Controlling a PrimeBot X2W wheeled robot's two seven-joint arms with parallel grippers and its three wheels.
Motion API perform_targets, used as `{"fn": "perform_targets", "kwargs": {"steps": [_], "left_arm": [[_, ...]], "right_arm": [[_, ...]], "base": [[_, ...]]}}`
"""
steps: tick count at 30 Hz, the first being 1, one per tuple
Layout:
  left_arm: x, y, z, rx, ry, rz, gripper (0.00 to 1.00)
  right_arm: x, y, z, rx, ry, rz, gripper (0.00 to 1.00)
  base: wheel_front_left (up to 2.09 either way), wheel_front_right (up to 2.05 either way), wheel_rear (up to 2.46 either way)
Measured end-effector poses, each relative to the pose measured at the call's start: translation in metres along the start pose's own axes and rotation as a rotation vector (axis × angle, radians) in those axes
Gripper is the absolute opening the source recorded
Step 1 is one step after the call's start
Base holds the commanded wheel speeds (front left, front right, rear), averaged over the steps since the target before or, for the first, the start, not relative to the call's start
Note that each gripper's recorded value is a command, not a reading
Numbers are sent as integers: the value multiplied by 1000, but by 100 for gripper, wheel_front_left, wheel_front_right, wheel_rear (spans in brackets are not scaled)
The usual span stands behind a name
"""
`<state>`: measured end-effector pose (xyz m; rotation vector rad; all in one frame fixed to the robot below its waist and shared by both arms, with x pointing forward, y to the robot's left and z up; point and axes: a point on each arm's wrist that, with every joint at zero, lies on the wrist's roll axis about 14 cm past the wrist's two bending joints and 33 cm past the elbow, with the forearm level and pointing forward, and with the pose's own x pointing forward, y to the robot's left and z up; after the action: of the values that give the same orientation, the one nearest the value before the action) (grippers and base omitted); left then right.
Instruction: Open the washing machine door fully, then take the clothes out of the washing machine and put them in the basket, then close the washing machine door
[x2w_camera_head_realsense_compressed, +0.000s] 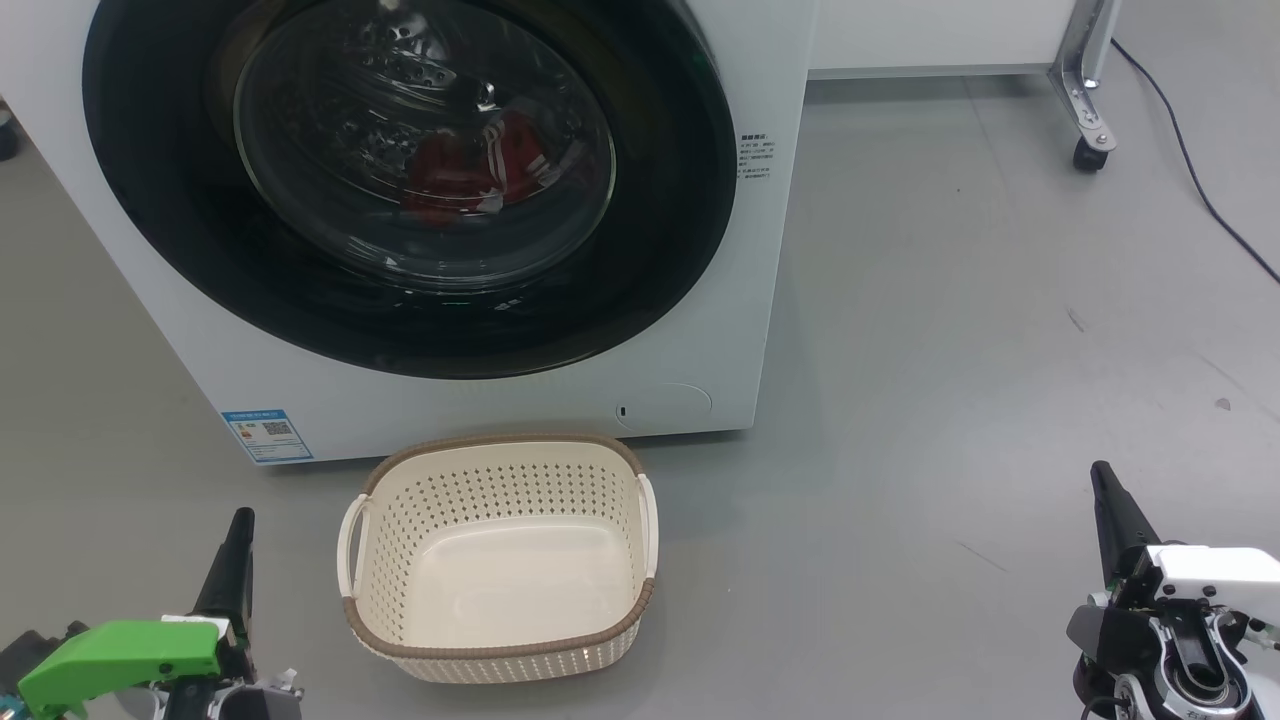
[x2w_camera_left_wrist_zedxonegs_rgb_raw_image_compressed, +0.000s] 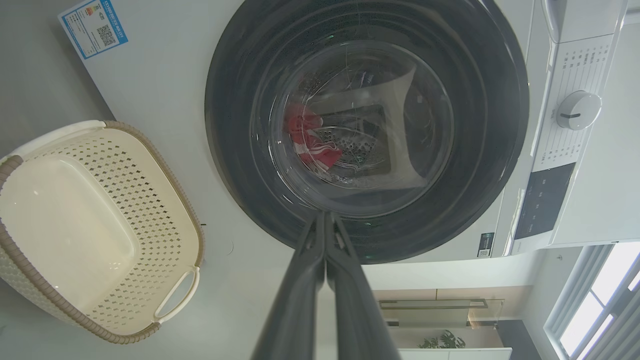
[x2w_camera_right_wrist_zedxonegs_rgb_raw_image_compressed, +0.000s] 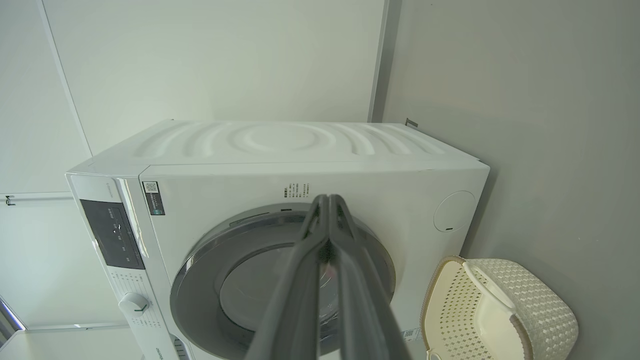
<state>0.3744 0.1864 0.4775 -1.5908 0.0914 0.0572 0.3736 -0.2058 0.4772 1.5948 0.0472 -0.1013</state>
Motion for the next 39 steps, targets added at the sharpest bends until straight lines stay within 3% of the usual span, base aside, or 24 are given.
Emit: {"fn": "perform_targets", "kwargs": {"steps": [7,10,11,14,28,34,39], "left_arm": [[0,0,0,-1,-1,0,0],[-5,15,-3,-13,-1,43,0],[-5,15,-3,-13,-1,43,100],[-13,31,-8,-28,2,89,100],[-11,23,-7,-8,-14,67,100],[-10,19,-8,10,-20,53,100],[-8,14,-12,85,-6,40,100]], "right_arm": [[0,0,0,0,0,0,0],[-5,-14,-3,13,-1,-42,0],[-5,-14,-3,13,-1,-42,100],[-14,-32,-6,28,-3,-91,100],[-14,-26,-1,-8,-27,-73,100],[-13,-22,3,-60,-35,-65,100],[-12,-19,4,-135,-28,-56,100]], "base": [[0,0,0],[0,0,0],[0,0,0],[0,0,0],[0,0,0],[0,0,0],[0,0,0]]}}
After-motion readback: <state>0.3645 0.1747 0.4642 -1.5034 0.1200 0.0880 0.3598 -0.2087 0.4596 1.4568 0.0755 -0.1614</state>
